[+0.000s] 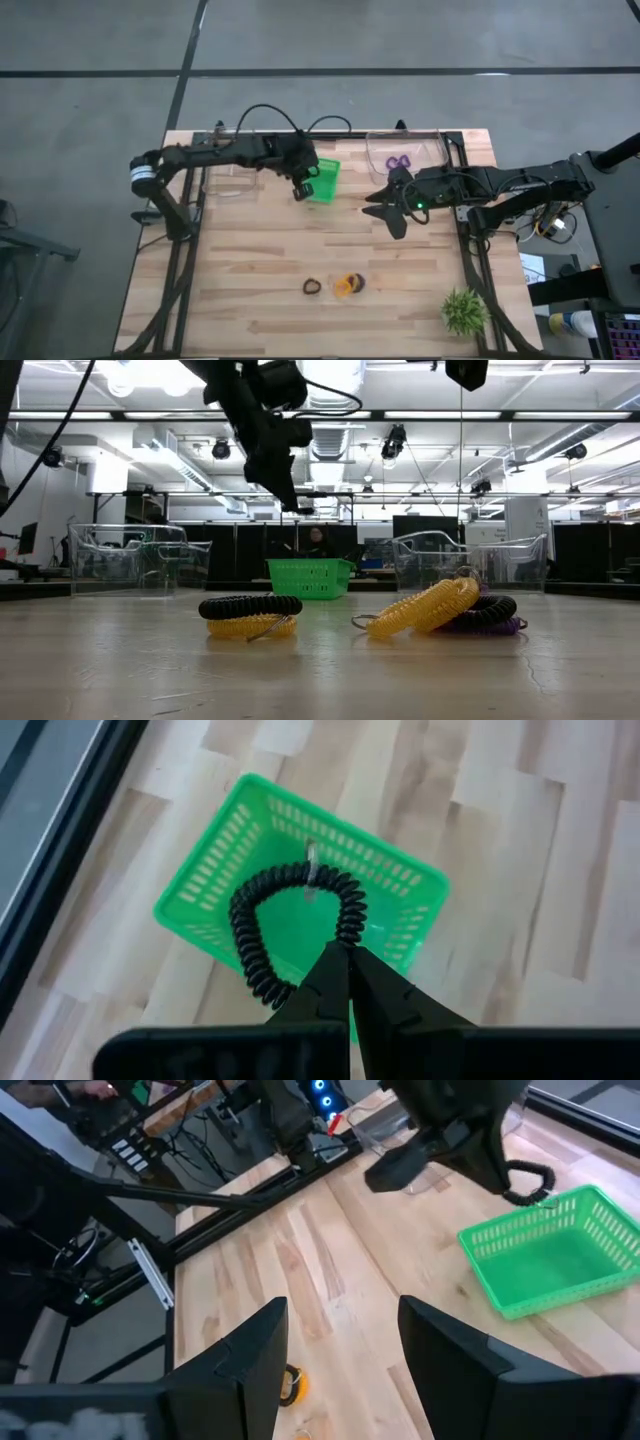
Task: Sort spring keychains
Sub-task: Put the black spring keychain into the green bin
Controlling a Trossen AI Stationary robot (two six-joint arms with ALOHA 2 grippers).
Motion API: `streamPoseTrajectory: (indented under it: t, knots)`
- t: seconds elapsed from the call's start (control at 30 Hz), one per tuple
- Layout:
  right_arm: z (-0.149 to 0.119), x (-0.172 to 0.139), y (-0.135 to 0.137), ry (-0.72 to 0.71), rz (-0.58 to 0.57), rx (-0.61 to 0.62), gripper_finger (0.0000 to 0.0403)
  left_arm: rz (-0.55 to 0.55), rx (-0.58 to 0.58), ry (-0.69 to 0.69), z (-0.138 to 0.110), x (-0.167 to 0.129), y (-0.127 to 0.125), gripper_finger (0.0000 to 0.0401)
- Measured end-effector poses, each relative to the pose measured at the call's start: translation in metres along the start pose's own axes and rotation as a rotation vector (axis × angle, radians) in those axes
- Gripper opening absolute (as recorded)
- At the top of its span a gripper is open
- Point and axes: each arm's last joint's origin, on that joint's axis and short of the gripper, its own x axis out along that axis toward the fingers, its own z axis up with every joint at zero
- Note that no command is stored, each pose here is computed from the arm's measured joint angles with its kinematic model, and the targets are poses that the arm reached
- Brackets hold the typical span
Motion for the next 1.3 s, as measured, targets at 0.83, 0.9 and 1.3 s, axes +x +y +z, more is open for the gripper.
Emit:
streamPoseTrajectory:
  t: [0.83, 0.9, 1.3]
  knots:
    - [0.0, 0.0, 0.0, 0.002, 0.0, -0.019, 0.0185, -0.021, -0.028, 0.115, -0.008, 0.071, 0.001, 0.0008]
    - [0.0, 0.0, 0.0, 0.003, 0.0, -0.019, 0.0185, -0.022, -0.029, 0.119, -0.009, 0.073, 0.001, 0.002]
    - [0.0, 0.0, 0.0, 0.004, 0.001, -0.03, 0.0185, -0.047, -0.078, 0.137, -0.009, 0.066, -0.005, 0.0132]
